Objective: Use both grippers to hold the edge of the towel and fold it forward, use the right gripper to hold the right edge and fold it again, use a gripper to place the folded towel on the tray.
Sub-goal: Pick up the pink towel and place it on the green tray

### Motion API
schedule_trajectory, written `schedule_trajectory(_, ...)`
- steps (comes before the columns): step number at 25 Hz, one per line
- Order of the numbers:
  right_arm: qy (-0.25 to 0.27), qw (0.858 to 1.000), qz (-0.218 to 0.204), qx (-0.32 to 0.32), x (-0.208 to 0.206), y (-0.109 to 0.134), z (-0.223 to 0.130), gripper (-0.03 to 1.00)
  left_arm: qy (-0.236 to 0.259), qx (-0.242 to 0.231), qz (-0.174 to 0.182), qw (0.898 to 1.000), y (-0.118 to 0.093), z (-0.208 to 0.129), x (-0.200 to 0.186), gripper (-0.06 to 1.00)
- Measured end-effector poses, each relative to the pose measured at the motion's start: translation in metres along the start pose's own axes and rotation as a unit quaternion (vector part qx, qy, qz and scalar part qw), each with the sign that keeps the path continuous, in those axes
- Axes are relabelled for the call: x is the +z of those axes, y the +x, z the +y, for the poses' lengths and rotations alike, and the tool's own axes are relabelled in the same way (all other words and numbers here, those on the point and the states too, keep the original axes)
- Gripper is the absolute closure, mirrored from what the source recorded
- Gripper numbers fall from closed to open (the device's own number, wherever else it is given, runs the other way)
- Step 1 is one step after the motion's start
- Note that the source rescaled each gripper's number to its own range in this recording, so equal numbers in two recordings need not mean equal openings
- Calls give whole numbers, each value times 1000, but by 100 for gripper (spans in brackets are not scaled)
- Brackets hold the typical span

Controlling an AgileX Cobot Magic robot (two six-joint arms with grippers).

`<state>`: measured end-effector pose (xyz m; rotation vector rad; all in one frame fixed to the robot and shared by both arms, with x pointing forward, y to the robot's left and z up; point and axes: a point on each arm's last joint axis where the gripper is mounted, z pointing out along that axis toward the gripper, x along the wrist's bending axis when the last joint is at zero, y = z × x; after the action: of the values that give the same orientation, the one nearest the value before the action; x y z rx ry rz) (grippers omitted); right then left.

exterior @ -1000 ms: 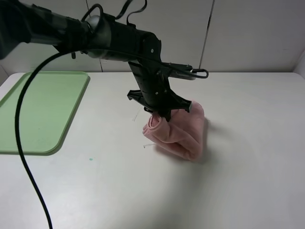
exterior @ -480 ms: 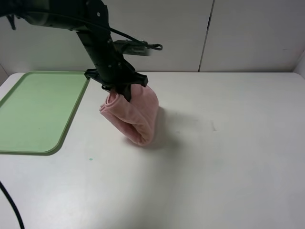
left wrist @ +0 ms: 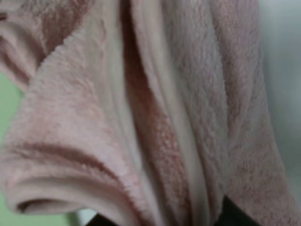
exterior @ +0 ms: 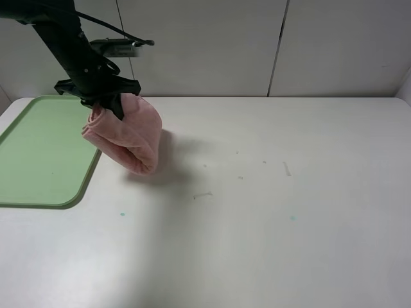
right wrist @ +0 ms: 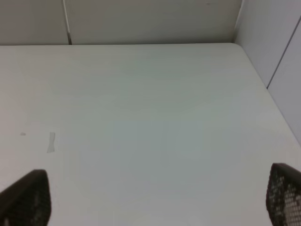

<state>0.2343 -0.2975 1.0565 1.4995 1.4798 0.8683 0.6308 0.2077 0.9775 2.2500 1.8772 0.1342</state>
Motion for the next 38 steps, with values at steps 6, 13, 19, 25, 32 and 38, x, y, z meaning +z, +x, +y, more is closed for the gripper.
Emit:
schedule_trajectory(6, 0, 1000, 0, 0, 0, 0, 0, -3, -8, -36, 13, 999, 48, 0, -2, 77)
schedule_trajectory(13, 0, 1000, 0, 0, 0, 0, 0, -3, -26, -75, 29, 996, 94, -9, 4, 77)
schedule_trajectory(19, 0, 1000, 0, 0, 0, 0, 0, -3, -22, -93, 50, 994, 121, -23, 12, 77)
schedule_trajectory(25, 0, 1000, 0, 0, 0, 0, 0, -3, -16, -92, 75, 993, 139, -35, 19, 77)
schedule_trajectory(32, 0, 1000, 0, 0, 0, 0, 0, -3, -9, -66, 101, 993, 145, -38, 20, 76)
schedule_trajectory(38, 0, 1000, 0, 0, 0, 0, 0, -3, -16, -59, 108, 992, 147, -37, 20, 53)
